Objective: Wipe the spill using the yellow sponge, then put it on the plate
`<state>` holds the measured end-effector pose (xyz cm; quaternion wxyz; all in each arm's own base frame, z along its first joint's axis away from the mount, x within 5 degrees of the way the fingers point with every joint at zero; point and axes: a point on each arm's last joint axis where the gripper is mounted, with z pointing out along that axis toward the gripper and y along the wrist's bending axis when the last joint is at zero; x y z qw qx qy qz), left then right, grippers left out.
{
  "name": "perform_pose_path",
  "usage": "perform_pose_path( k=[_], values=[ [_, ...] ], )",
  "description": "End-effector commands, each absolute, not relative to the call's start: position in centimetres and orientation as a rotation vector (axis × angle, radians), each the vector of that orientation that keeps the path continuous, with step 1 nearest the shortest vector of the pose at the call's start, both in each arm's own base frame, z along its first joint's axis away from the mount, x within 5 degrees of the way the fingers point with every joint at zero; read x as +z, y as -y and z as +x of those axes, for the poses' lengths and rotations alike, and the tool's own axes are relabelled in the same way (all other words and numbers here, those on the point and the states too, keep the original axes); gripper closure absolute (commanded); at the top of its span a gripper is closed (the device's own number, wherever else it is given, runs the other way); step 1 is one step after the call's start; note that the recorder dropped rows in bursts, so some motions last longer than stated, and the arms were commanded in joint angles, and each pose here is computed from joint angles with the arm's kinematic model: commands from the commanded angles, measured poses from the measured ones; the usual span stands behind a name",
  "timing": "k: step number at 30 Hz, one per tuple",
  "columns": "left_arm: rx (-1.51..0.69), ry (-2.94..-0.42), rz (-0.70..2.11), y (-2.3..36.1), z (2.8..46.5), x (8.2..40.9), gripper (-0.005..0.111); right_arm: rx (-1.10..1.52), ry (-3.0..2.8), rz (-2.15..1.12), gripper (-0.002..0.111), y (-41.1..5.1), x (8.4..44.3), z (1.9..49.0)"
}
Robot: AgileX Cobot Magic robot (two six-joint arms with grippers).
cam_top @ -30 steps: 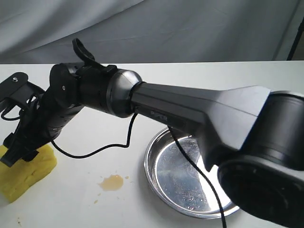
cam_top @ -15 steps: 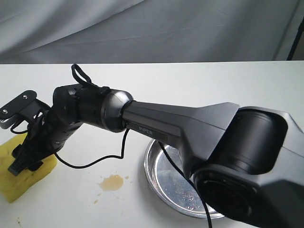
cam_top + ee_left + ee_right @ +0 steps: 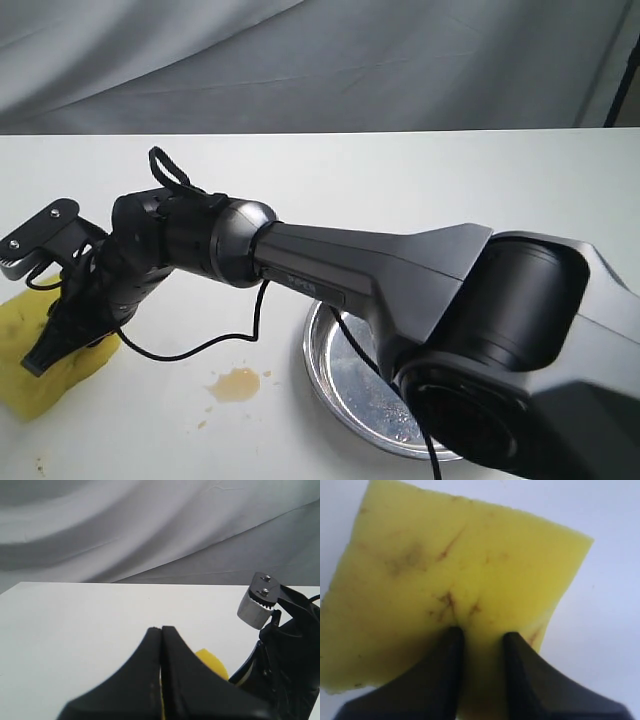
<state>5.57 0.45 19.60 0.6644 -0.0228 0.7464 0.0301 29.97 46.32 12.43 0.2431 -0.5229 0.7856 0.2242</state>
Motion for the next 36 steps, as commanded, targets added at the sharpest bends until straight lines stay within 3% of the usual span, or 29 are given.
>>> perform_pose_path(
  k=[1, 4, 10, 25, 36],
  values=[
    [0.068, -1.685, -0.054, -0.5, 5.6, 19.5, 0.107, 0.56, -2.162, -1.482, 0.099, -46.0, 11.1, 30.1],
    [0.068, -1.685, -0.054, -0.5, 5.6, 19.5, 0.107, 0.56, -2.164, -1.479, 0.108, -46.0, 11.1, 30.1],
    [0.068, -1.685, -0.054, -0.5, 5.6, 19.5, 0.107, 0.567, -2.16, -1.461, 0.108, -46.0, 11.9, 30.1],
    [0.068, -1.685, -0.054, -0.5, 5.6, 19.5, 0.107, 0.556, -2.074, -1.487, 0.108, -45.0, 19.3, 29.5],
    [0.068, -1.685, -0.054, -0.5, 5.6, 19.5, 0.107, 0.349, -2.208, -1.653, 0.108, -42.5, 20.4, 28.9]
  ],
)
